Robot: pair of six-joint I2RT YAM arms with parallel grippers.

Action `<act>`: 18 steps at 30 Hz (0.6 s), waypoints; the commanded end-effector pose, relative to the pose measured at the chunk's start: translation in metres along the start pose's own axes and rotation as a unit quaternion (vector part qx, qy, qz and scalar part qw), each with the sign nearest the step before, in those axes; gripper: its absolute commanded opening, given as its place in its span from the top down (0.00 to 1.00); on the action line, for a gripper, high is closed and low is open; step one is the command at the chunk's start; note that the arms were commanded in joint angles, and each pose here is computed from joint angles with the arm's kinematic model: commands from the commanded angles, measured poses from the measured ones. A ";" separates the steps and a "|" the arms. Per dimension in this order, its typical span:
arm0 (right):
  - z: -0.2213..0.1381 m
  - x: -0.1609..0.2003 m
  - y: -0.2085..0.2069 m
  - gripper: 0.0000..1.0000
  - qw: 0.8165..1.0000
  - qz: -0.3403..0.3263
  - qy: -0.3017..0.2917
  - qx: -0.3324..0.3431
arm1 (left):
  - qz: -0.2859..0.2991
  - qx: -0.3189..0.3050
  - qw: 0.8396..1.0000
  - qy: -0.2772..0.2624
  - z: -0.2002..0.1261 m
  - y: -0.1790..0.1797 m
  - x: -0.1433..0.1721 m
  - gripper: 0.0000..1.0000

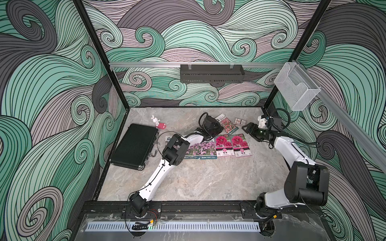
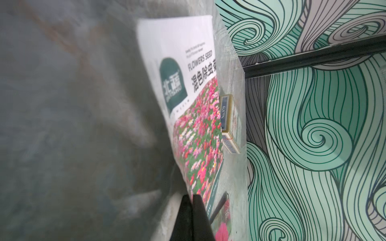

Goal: Arrange the seed packets in a row
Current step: Pick up the seed packet from the center of the board.

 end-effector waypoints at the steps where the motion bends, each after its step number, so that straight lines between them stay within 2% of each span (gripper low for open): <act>1: 0.001 0.001 0.002 0.25 1.000 -0.006 0.001 0.001 | 0.010 -0.001 1.000 -0.004 0.007 0.003 0.003 1.00; 8: 0.002 -0.001 0.003 0.25 1.000 -0.007 0.001 0.001 | 0.039 0.029 0.999 -0.001 -0.009 -0.030 -0.004 1.00; 18: 0.001 0.000 0.004 0.25 1.000 -0.008 0.004 0.003 | 0.076 0.108 0.991 0.002 -0.044 -0.101 -0.016 1.00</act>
Point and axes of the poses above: each gripper's point midway between its finger pads, its own z axis out along the fingers, its own y axis along the line the jaws close on, x = y × z, the point moved 10 cm from there along -z, back along the fingers, and after that the axes turned 6 degrees about -z, right-handed, at the moved point
